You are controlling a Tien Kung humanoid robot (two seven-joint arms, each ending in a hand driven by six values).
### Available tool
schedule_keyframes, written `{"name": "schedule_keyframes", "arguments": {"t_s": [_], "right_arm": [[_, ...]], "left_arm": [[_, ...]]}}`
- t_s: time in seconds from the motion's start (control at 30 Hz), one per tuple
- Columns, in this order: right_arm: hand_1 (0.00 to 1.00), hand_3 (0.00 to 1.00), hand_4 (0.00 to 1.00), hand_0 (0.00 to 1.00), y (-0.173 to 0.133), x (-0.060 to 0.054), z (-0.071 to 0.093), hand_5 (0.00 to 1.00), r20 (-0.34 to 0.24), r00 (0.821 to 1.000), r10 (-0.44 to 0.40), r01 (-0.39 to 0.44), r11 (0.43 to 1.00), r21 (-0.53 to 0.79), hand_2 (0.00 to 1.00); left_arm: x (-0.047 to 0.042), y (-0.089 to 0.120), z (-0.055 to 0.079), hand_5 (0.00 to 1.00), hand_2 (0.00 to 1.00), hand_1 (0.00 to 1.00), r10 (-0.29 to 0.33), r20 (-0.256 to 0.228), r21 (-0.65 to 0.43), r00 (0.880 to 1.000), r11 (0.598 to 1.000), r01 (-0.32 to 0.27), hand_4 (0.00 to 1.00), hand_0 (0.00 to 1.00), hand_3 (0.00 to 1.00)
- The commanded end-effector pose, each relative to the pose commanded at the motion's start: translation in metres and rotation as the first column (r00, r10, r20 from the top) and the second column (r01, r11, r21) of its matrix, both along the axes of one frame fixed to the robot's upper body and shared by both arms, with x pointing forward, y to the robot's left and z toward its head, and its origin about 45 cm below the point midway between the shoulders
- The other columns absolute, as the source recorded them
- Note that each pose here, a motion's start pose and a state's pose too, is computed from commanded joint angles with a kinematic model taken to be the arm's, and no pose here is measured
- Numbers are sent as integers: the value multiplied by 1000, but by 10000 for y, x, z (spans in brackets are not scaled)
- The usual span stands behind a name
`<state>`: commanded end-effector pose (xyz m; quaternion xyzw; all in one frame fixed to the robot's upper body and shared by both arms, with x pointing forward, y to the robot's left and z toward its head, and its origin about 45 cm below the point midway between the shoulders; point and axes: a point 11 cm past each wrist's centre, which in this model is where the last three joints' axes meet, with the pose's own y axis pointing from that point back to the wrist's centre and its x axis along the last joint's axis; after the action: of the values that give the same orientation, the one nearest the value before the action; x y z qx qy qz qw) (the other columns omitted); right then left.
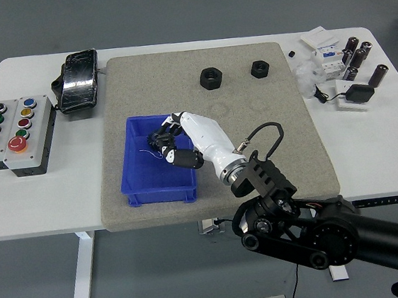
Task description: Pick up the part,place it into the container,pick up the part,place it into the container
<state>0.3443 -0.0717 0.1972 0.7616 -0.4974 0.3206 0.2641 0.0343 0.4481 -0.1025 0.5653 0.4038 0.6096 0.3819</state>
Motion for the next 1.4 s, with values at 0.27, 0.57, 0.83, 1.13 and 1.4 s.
{"name": "schedule_keyframes", "arguments": {"t_s": [0.27, 0.57, 0.83, 1.13, 1.4], "right_arm": [[782, 720, 714, 745, 2, -17, -137, 318, -70, 998, 2, -3, 1000, -20, 794], [763, 702, 648, 724, -222, 99, 150, 267, 62, 993, -99, 96, 994, 52, 769], [738, 694, 668, 698, -821, 220, 360, 305, 99, 961, -257, 229, 945, 235, 753], [717, 696, 737, 675, -1795, 208, 158, 344, 7, 887, -461, 403, 783, 474, 735], [712, 697, 775, 671, -2493, -18, -21, 392, -68, 804, -591, 470, 560, 682, 732]], "left_arm": [[-1, -6, -2, 323, 528, 547, -1, -1, -1, 1000, 1000, 1, 639, 631, 599], [1, -14, -6, 325, 527, 547, -1, 1, -3, 1000, 1000, 1, 639, 631, 599], [-29, -19, -11, 326, 527, 547, 1, -2, -4, 1000, 1000, -1, 639, 631, 599], [-67, -29, -18, 324, 528, 548, 8, -6, -5, 1000, 1000, -8, 637, 631, 599], [-108, -30, -21, 325, 527, 548, 23, -15, -4, 1000, 1000, -23, 638, 631, 599]]}}
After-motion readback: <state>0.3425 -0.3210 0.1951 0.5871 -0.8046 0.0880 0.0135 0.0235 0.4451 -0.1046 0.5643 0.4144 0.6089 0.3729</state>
